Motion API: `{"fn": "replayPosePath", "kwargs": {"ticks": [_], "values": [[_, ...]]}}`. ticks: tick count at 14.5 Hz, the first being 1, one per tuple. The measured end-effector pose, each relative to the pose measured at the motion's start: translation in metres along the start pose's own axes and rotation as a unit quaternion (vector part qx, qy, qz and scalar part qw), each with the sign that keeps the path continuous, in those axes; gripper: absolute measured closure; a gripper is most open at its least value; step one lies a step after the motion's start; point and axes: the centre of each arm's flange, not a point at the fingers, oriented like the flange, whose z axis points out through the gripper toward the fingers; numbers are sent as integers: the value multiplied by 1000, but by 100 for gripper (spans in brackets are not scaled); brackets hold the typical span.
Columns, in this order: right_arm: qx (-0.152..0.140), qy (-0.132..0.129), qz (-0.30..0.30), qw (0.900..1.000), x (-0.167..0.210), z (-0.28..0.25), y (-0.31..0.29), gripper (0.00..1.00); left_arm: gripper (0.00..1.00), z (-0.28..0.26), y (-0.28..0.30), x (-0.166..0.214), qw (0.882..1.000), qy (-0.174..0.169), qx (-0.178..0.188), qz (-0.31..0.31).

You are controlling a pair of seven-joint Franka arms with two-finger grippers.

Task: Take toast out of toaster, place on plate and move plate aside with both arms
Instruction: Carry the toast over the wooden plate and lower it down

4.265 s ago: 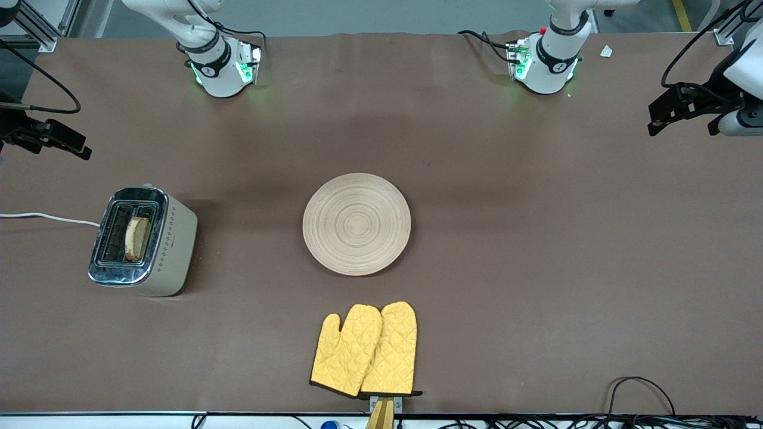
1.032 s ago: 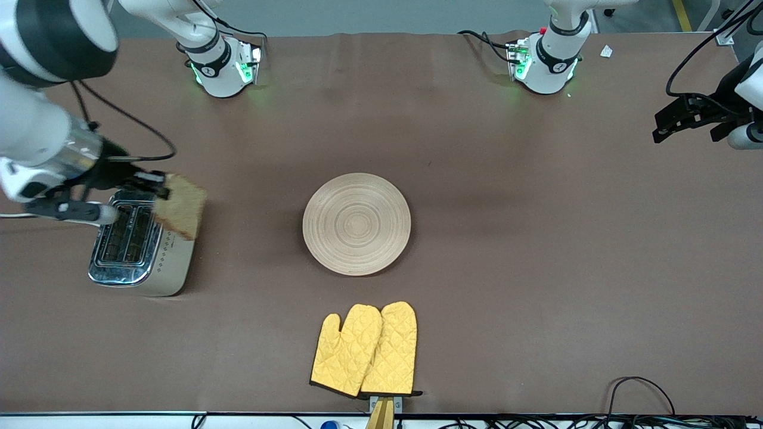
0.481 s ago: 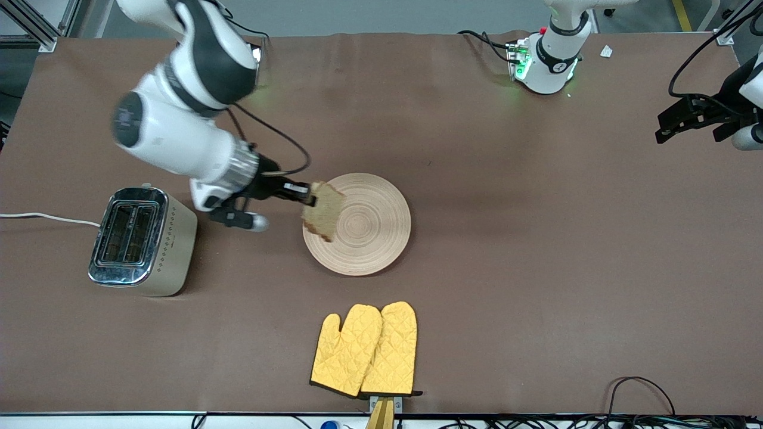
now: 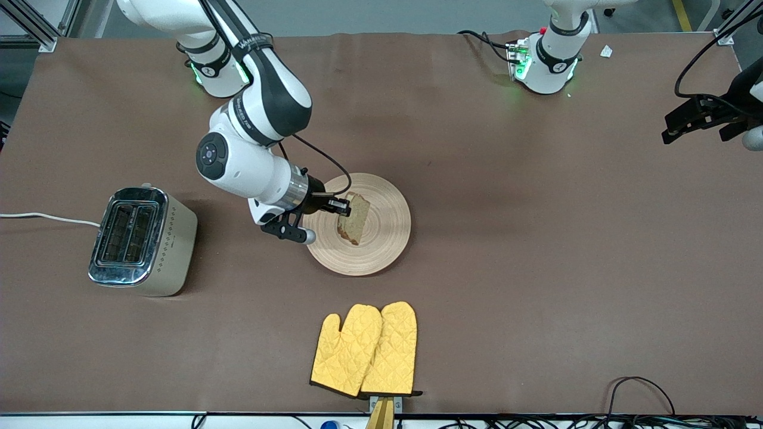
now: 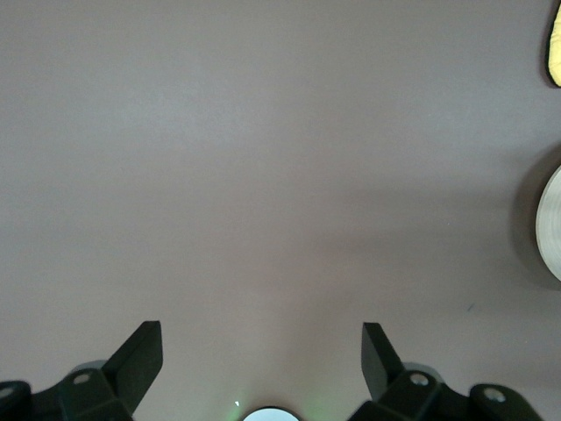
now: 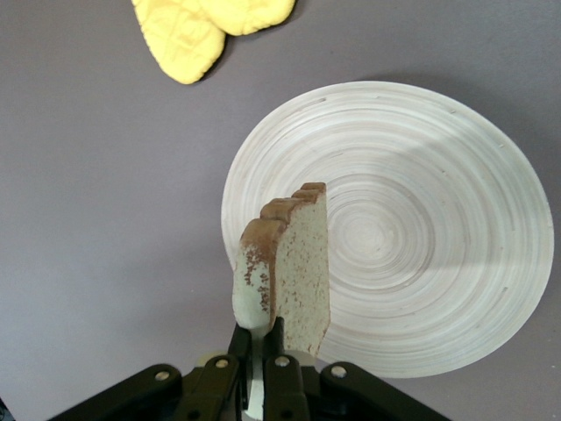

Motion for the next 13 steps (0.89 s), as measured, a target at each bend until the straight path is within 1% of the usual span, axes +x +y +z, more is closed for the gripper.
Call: {"fn": "replayPosePath", "kwargs": {"ticks": [1,2,4,5,8,13], "values": [[4,-5,8,1000,1,4,3,91,0,0,0,0,1000,0,0,0],[15,-15,16,1000,1,9,4,91,0,-1,0,0,1000,1,0,0],[38,-36,16,999,2,19,6,91,0,-1,2,0,1000,1,0,2],[42,-41,15,998,3,24,8,91,0,-2,3,0,1000,2,0,3],[40,-43,2,998,9,38,16,91,0,-1,12,-1,1000,1,0,11],[21,-47,-26,998,28,63,55,91,0,-1,17,-2,1000,0,0,15]]}}
